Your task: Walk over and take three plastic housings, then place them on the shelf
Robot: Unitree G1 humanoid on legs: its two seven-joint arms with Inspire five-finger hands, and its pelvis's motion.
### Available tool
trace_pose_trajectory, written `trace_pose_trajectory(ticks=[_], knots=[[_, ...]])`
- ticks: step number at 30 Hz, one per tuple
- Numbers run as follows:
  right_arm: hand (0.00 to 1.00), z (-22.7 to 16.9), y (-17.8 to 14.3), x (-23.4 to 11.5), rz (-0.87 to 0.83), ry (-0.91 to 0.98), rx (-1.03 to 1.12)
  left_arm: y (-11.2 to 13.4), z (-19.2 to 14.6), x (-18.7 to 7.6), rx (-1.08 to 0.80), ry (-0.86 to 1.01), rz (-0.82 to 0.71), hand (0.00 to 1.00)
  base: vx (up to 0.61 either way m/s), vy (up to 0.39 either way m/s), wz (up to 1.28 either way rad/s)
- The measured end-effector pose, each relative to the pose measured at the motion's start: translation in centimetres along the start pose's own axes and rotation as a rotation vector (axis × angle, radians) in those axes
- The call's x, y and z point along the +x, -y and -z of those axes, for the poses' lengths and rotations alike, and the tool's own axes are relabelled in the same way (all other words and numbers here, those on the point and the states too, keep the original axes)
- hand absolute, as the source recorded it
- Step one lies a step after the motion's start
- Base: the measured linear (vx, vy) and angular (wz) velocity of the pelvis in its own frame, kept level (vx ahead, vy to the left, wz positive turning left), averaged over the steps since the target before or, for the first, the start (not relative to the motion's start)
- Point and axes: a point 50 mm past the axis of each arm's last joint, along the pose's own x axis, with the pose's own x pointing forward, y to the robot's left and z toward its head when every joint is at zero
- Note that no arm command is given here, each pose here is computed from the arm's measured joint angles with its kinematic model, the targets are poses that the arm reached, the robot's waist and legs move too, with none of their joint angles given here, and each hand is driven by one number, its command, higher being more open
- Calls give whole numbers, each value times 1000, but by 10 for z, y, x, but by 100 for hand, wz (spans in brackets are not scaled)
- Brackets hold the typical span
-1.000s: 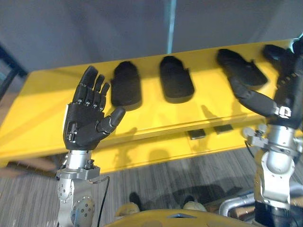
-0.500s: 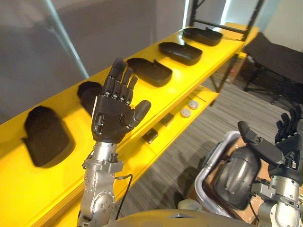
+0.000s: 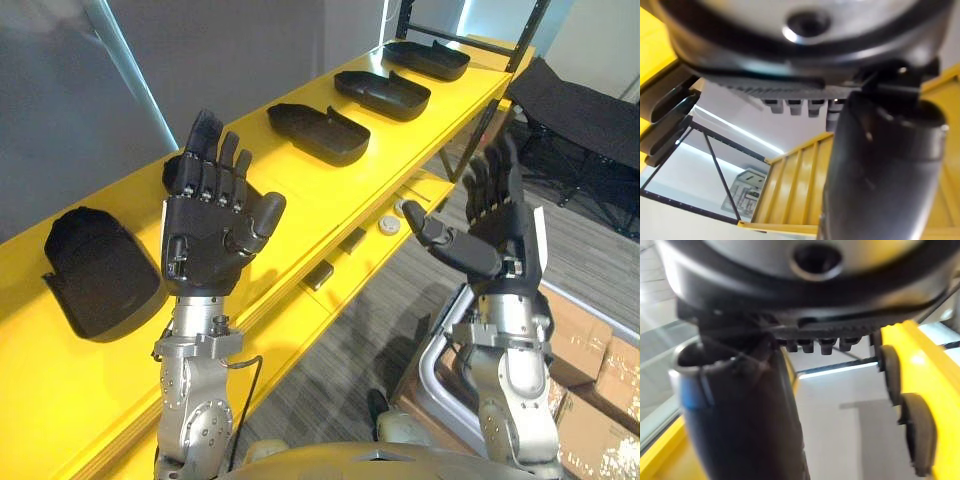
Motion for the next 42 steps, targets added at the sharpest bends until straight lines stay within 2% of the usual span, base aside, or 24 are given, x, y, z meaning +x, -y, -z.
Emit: trace_pose_trajectory(ticks=[2, 4, 8, 10, 12, 15, 18, 20, 22, 24, 27, 30, 33, 36, 38, 39, 42], knots=[[100, 11, 9, -24, 69, -98, 5, 4, 3, 0, -43, 0, 14, 100, -261, 182, -72], [100, 14, 10, -27, 36, -116, -7, 4, 2, 0, -47, 10, 15, 100, -431, 127, -140], [100, 0, -10, 3, -149, 52, -4, -6, -1, -1, -12, 22, -25, 100, -286, -9, -112], [100, 3, -19, 17, -181, 88, 6, -15, 0, -1, 12, 17, -45, 100, -149, -134, -44], [100, 17, -24, 25, -182, 49, 3, -25, -1, -4, 37, 13, -81, 100, -186, -281, -56], [100, 43, -20, 19, -190, -71, -65, -40, -7, -14, 66, 24, -165, 100, -144, -433, -69], [100, 53, -13, 9, -242, -169, -101, -56, -4, -35, 0, 4, -290, 100, -73, -486, -81], [100, 55, -1, 4, -259, -217, -143, -55, 4, -44, -51, -4, -338, 100, -1, -616, -50], [100, 57, 24, -12, -176, -292, -184, -48, 11, -47, -101, -22, -300, 100, -9, -341, 3], [100, 50, 36, -16, -129, -283, -192, -44, 13, -46, -112, -31, -259, 100, -33, -126, -27], [100, 41, 39, -9, -80, -236, -151, -42, 13, -43, -109, -27, -209, 100, -41, -42, -47], [100, 43, 38, 4, -54, -215, -171, -42, 15, -43, -112, -30, -205, 100, -72, 88, -37], [100, 71, 48, 16, 63, -288, -237, -40, 24, -38, -130, -73, -160, 100, -118, 239, -14], [100, 92, 59, 40, 223, -330, -292, -32, 29, -22, -87, -145, -30, 100, -209, 225, 3], [100, 79, 59, 92, 298, -245, -317, -23, 31, -2, -42, -157, 67, 100, -235, 175, 25], [100, 75, 60, 102, 309, -231, -328, -21, 32, 1, -48, -159, 83, 100, -177, 112, 32], [100, 25, 69, 175, 385, -89, -394, 1, 40, 22, -95, -179, 212, 100, -203, 68, 39]])
